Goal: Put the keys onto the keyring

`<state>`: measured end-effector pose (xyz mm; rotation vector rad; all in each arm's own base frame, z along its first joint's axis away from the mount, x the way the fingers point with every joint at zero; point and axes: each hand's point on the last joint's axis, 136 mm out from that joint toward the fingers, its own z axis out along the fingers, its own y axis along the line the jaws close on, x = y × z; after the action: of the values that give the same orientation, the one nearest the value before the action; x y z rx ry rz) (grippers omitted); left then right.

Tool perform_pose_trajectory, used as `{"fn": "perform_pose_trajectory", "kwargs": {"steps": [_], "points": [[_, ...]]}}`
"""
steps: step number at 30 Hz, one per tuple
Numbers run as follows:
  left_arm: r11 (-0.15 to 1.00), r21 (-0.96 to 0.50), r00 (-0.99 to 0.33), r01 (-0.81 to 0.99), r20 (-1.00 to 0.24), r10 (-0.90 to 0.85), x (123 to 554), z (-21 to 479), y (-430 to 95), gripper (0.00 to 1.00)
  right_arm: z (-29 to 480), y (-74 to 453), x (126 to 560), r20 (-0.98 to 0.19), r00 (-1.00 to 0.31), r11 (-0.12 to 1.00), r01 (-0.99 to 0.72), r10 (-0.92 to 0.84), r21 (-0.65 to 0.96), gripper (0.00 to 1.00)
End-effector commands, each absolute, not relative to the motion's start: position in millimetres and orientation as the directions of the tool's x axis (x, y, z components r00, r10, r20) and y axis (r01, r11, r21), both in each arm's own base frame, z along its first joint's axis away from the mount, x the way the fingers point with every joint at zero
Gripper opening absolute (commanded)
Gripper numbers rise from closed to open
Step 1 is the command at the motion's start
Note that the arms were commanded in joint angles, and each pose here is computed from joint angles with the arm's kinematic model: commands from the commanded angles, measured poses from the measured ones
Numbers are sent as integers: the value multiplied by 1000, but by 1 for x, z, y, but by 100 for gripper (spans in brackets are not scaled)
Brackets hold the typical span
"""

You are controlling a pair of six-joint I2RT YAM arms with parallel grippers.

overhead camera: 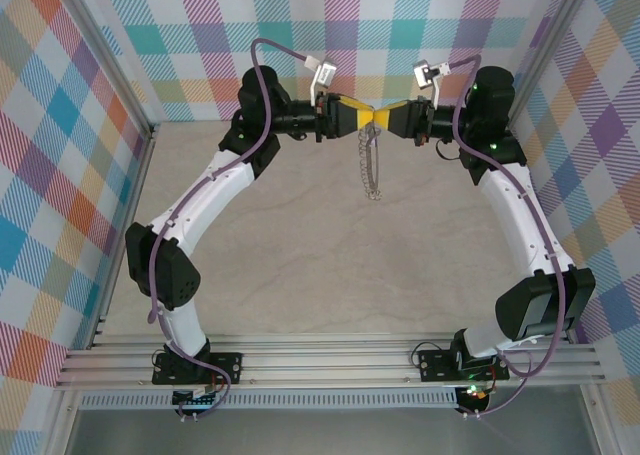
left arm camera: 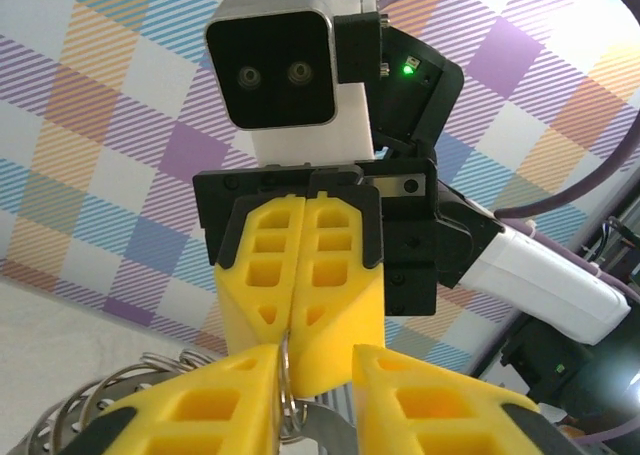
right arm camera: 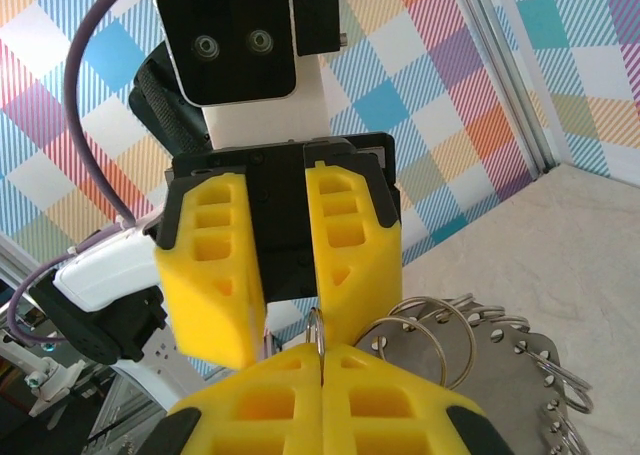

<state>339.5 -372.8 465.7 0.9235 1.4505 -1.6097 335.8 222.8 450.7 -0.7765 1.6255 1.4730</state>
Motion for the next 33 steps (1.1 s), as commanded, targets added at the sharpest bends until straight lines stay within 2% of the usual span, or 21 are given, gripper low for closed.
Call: {"fn": "perform_pose_trajectory", "kwargs": {"steps": [1,4,6,9,10,11,12,14,19,22,33], "points": [[-96,-403,-411,910,-908,-78,329,476,-376,21,460,221,334,-890,-449,138,-879,80,456,0],[-98,-401,-409,911,-909,-79,328,476,-376,12,460,221,335,-890,-449,140,-879,83,456,0],[-103,-402,-410,910,-909,-75,327,475,-377,0,462,221,335,-890,-448,138,-879,86,456,0],[-107,-400,-408,910,-910,-71,327,474,-378,0,464,222,335,-888,-451,133,-878,92,460,0],[-103,-396,-404,912,-912,-75,327,474,-377,0,466,221,336,-887,-451,142,-876,100,461,11],[-97,-390,-398,916,-914,-79,327,474,-376,0,467,218,335,-888,-447,158,-874,109,460,26],[-90,-383,-390,919,-917,-82,328,474,-376,0,469,214,336,-889,-441,180,-871,123,457,34],[-82,-371,-378,925,-922,-86,330,476,-373,0,474,201,336,-894,-412,238,-864,174,444,40],[-95,-330,-338,939,-937,-84,328,485,-367,0,469,171,335,-883,-371,379,-802,288,461,41],[-102,-311,-319,945,-945,-75,326,489,-365,0,455,164,333,-873,-362,426,-768,328,479,42],[-115,-290,-299,950,-952,-70,325,497,-365,0,425,186,316,-871,-385,371,-794,305,481,53]]}}
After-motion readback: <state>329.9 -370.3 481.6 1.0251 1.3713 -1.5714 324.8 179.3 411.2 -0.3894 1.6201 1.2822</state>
